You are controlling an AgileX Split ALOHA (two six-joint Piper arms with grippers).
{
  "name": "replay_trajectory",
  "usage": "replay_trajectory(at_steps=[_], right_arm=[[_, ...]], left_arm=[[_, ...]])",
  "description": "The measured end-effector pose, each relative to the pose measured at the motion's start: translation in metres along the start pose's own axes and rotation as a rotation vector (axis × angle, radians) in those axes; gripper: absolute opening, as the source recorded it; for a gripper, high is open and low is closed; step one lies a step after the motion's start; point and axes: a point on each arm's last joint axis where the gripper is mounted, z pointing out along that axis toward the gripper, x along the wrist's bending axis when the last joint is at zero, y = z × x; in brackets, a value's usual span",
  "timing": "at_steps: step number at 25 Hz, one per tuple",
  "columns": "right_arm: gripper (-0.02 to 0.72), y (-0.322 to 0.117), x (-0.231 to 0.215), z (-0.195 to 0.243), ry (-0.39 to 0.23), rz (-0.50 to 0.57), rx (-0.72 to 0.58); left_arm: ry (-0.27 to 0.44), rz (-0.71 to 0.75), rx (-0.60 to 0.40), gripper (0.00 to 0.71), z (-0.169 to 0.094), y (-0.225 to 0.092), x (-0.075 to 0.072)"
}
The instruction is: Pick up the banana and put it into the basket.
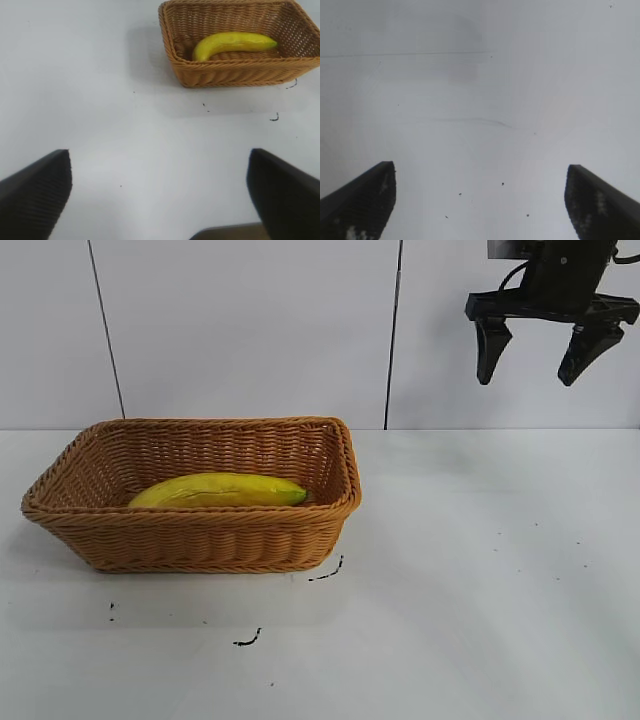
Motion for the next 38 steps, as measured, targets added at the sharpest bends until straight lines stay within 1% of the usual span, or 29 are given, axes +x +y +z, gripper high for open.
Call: replay_trajectory(at_steps=[4,10,17,19,21,25,29,30,31,35,38], right_arm=[[0.639,-0.033,0.0,-0.027,0.0,0.001,0.033],[0.639,-0.102,0.001,-0.066,0.0,0.002,0.078],[0.639,-0.193,0.001,-0.105,0.002,0.002,0.067],[0.639,-0.22,0.001,-0.113,0.003,0.002,0.041],[0.639,-0.245,0.001,-0.115,0.004,0.003,0.0],[0.639,-0.293,0.001,-0.116,0.012,0.005,-0.127],[0.639,-0.341,0.001,-0.103,0.016,0.008,-0.232],[0.639,-0.352,0.001,-0.103,0.015,0.0,-0.241],[0.639,-0.359,0.0,-0.103,0.013,-0.004,-0.258],[0.639,-0.379,0.0,-0.119,0.009,-0.013,-0.424],[0.639,-0.39,0.0,-0.128,0.01,-0.015,-0.513]], left_arm=[[0.0,0.0,0.0,0.69,0.0,0.0,0.0],[0.0,0.0,0.0,0.69,0.0,0.0,0.0],[0.0,0.0,0.0,0.69,0.0,0.0,0.0],[0.0,0.0,0.0,0.69,0.0,0.0,0.0],[0.0,0.0,0.0,0.69,0.0,0.0,0.0],[0.0,0.0,0.0,0.69,0.0,0.0,0.0],[0.0,0.0,0.0,0.69,0.0,0.0,0.0],[0.0,0.0,0.0,0.69,0.0,0.0,0.0],[0.0,0.0,0.0,0.69,0.0,0.0,0.0],[0.0,0.0,0.0,0.69,0.0,0.0,0.0],[0.0,0.0,0.0,0.69,0.0,0.0,0.0]])
